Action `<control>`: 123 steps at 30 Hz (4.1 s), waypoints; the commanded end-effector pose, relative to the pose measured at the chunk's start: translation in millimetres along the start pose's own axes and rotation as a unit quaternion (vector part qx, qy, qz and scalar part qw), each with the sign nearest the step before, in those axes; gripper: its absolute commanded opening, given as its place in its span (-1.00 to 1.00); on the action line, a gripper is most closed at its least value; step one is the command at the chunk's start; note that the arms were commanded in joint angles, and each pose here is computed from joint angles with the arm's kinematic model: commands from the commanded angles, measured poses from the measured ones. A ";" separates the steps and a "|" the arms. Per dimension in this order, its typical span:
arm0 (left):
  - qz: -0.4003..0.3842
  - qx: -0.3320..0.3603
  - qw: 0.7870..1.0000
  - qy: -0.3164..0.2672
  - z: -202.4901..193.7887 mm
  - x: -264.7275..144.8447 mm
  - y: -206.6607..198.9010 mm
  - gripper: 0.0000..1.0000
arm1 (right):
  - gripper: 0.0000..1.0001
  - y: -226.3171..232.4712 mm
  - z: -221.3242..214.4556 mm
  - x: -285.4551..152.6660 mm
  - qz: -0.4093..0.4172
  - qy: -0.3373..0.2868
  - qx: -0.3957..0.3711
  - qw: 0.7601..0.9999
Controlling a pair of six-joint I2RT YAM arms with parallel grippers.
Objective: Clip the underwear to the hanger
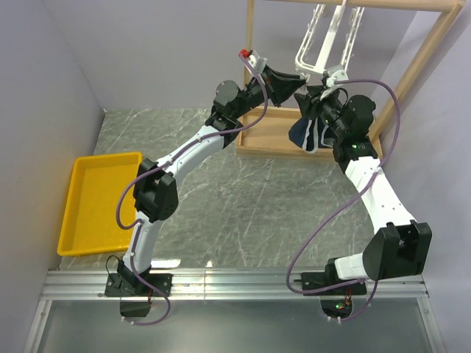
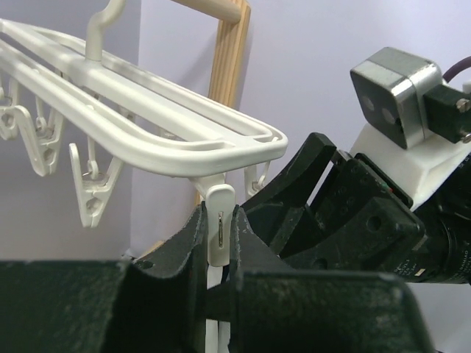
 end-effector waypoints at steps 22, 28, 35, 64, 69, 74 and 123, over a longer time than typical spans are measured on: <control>-0.028 0.017 0.999 -0.019 42.9 -10.6 -11.0 -0.49 | -1.00 5.2 46.7 9.3 0.049 -0.049 0.005 0.998; -0.110 0.102 0.988 -0.033 49.8 -32.9 1.0 -0.18 | -1.00 6.4 44.6 10.4 0.077 -0.024 0.030 0.996; -0.187 0.183 0.964 -0.054 50.2 -37.7 -1.4 -0.15 | -1.00 4.8 42.9 14.6 0.089 -0.002 0.061 0.994; -0.146 0.133 0.978 -0.069 30.3 -7.7 18.9 -0.10 | -1.00 0.4 38.3 13.7 0.125 0.021 0.141 0.982; -0.152 0.109 0.980 -0.071 27.1 -5.5 19.3 -0.15 | -1.00 1.7 38.2 12.8 0.135 0.025 0.143 0.980; -0.153 0.102 0.980 -0.074 26.4 -4.0 18.2 -0.31 | -1.00 2.0 36.0 12.8 0.141 0.034 0.149 0.978; -0.064 -0.011 0.996 -0.068 52.7 -5.1 8.2 0.41 | -1.00 6.9 51.8 4.4 0.050 -0.023 0.030 0.998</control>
Point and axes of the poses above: each gripper's point midway between its finger pads, its own x axis out along the fingers, its own y axis along the line the jaws close on, z = x × y, the point moved 9 cm from there along -x, back along the fingers, and after that the axes turned 7 degrees about x, right-handed, at the moved point
